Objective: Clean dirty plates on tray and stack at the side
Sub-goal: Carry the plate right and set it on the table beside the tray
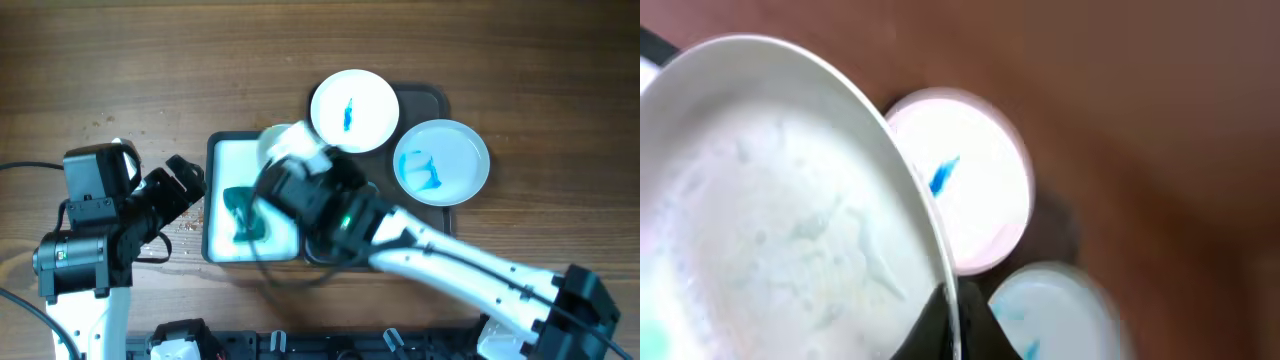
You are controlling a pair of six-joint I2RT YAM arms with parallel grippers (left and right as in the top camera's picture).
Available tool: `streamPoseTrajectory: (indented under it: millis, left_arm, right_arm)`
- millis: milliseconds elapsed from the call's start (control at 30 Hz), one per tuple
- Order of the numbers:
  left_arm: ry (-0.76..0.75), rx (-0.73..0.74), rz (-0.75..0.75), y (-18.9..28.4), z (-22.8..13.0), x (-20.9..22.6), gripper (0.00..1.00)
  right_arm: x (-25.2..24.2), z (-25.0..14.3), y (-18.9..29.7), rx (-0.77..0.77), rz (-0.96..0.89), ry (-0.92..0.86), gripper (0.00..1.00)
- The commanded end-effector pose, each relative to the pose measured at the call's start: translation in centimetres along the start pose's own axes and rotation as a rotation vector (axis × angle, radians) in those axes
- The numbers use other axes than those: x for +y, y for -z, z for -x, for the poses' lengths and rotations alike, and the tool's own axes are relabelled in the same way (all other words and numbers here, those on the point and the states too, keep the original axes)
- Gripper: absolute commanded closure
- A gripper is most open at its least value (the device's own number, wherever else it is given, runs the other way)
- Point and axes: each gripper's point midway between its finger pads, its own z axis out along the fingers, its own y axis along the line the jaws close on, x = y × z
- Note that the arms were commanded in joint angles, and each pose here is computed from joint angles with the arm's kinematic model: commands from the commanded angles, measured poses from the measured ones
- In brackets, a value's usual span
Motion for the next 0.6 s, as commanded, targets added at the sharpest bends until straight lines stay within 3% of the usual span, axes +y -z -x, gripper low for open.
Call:
streamPoseTrajectory:
  millis: [0, 133, 267, 433, 567]
  left_arm:
    - [-0.003, -0.006, -0.014, 0.3, 0.3, -0.3, 0.00]
    - [-0.003, -0.006, -0.014, 0.3, 0.3, -0.3, 0.00]
    - [-0.003, -0.006, -0.014, 0.3, 0.3, -0.3, 0.00]
    - [-0.003, -0.006, -0.014, 0.3, 0.3, -0.3, 0.00]
    - [-0.002, -0.006, -0.014, 0.3, 0.3, -0.3, 0.00]
  right_arm:
    - [-1.8, -0.8, 0.4, 0.124, 0.275, -0.395, 0.96]
    - [-9.0, -1.6, 2.0, 0.151, 0.375, -0.671, 0.96]
    - [-19.2, -6.3, 3.2, 0.171, 0.253, -0.950, 0.96]
    - [-28.8, -18.6, 2.1, 0.383, -0.103, -1.268, 0.96]
    - [-33.2, -27.8, 0.7, 0.545, -0.296, -1.506, 0.96]
